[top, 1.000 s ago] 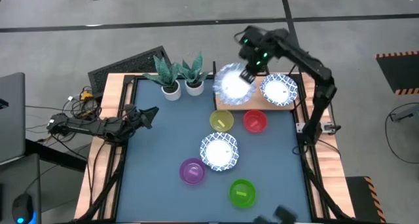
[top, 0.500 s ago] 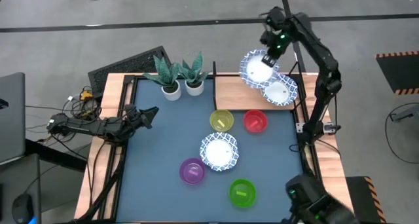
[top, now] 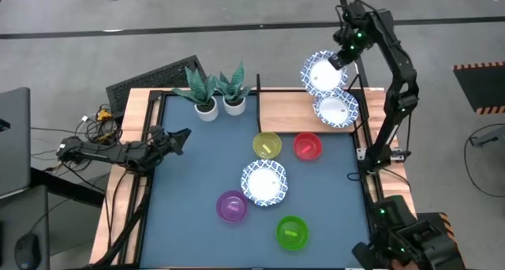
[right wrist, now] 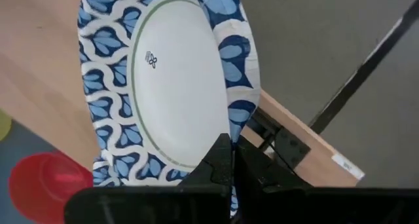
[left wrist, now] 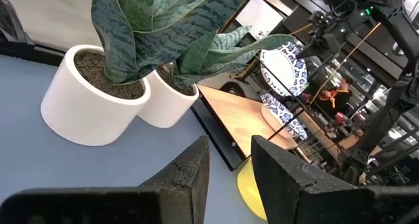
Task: Place and stack bowls onto a shelf
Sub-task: Stack the white patterned bowl on the white patterned bowl on the shelf
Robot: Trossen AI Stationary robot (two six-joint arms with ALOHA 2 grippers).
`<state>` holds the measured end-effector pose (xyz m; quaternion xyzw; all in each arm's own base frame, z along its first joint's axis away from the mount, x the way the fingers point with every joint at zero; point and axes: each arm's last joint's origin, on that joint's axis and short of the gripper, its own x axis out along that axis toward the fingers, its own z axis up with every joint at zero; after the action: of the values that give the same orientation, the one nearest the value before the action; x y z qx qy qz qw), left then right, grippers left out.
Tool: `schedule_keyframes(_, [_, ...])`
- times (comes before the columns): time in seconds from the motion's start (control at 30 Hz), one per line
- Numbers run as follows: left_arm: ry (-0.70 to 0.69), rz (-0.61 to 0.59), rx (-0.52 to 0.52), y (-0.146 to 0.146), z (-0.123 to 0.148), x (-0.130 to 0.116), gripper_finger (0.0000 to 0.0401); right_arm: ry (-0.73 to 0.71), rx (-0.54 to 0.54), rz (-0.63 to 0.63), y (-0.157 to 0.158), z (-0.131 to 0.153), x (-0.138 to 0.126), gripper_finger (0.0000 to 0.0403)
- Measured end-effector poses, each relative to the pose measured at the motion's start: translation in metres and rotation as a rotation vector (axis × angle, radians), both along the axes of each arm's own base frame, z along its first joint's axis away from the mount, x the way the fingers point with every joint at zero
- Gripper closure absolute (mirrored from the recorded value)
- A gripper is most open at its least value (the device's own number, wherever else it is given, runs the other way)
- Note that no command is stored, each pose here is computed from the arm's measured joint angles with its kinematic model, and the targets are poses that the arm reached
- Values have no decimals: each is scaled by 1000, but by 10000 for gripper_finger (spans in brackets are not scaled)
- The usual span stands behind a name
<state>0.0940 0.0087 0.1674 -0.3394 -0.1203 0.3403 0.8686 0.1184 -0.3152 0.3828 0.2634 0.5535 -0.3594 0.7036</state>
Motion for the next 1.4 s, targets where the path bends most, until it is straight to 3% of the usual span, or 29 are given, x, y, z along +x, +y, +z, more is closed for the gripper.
schedule_keyframes(0.13, [1,9,0,0,0,0,303,-10,12,-206,0,-1,1,381])
schedule_keyframes(0.27, [1,12,1,0,0,0,303,-33,51,-293,3,-6,4,381])
schedule_keyframes(0.57, [4,12,4,0,0,0,303,73,109,-275,30,-28,25,381])
schedule_keyframes(0.9, [38,18,40,0,0,0,303,176,122,-341,45,-43,11,381])
schedule_keyframes(1.2, [36,18,39,0,0,0,303,157,81,-282,50,-37,20,381])
schedule_keyframes(1.4, [35,19,37,0,0,0,303,152,-79,-6,58,-6,30,381])
